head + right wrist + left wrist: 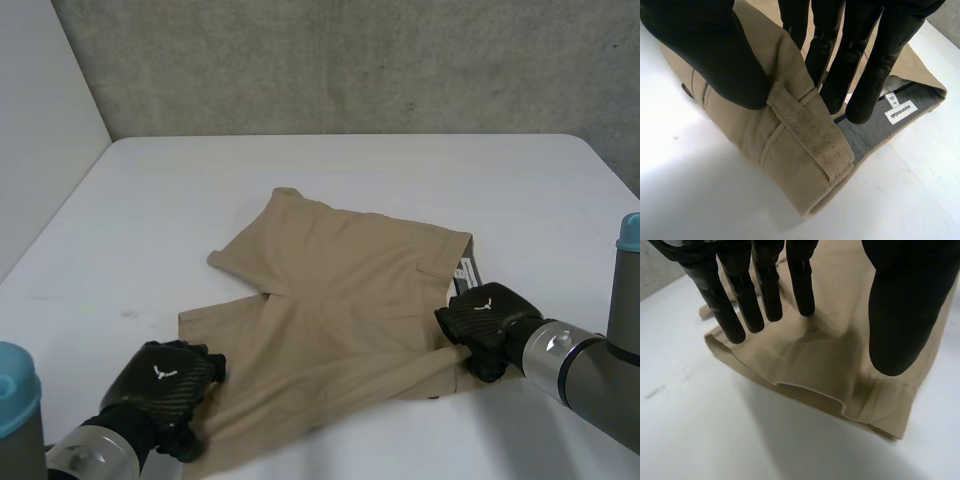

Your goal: Fold the shorts.

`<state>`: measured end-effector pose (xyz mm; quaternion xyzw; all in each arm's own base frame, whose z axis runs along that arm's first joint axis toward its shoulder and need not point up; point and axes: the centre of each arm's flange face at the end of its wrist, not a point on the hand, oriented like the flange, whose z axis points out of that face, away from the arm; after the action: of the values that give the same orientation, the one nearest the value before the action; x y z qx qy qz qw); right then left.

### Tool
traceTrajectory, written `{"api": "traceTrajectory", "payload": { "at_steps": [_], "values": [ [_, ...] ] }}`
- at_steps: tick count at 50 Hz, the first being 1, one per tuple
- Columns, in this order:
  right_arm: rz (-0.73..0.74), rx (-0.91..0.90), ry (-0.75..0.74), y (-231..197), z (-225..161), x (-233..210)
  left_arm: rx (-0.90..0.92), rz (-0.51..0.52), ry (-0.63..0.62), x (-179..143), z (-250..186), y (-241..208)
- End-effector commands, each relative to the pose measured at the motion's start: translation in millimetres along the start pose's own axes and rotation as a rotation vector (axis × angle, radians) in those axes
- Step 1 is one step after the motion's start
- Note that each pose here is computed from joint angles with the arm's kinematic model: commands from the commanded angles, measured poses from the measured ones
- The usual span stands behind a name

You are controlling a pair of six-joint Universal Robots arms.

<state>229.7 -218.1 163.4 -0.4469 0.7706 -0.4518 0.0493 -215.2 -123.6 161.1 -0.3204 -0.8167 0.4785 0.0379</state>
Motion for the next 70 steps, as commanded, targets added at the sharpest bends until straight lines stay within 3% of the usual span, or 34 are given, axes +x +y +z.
{"api": "traceTrajectory", "payload": {
  "at_steps": [1, 11, 21, 27, 33, 42, 47, 52, 53, 60, 65, 70],
  "values": [
    [-0.002, 0.005, 0.005, 0, 1, 0, -0.030, -0.006, 0.055, 6, 11, 6],
    [-0.043, 0.046, 0.047, -15, -12, 7, 0.012, -0.005, 0.037, 3, 20, -7],
    [-0.169, 0.355, 0.265, -113, -103, 45, 0.528, -0.016, -0.109, -37, -56, -129],
    [-0.192, 0.418, 0.282, -136, -127, 51, 0.631, -0.016, -0.137, -44, -74, -153],
    [-0.184, 0.383, 0.235, -130, -112, 47, 0.520, -0.013, -0.104, -39, -38, -142],
    [-0.133, 0.204, 0.111, -101, -23, 53, 0.309, -0.006, -0.054, -31, 51, -120],
    [-0.144, 0.221, 0.140, -109, 17, 63, 0.342, -0.006, -0.095, -44, 92, -138],
    [-0.200, 0.433, 0.327, -164, 44, 82, 0.518, 0.011, -0.203, -81, 116, -196],
    [-0.209, 0.486, 0.371, -176, 44, 86, 0.614, 0.024, -0.242, -92, 114, -226],
    [-0.265, 1.028, 0.769, -271, 3, 131, 1.054, 0.026, -0.403, -127, 66, -331],
    [-0.270, 1.146, 0.835, -286, -19, 130, 1.209, 0.020, -0.444, -129, 43, -353],
    [-0.257, 1.075, 0.762, -273, -13, 114, 1.150, 0.006, -0.414, -124, 44, -338]
  ]
}}
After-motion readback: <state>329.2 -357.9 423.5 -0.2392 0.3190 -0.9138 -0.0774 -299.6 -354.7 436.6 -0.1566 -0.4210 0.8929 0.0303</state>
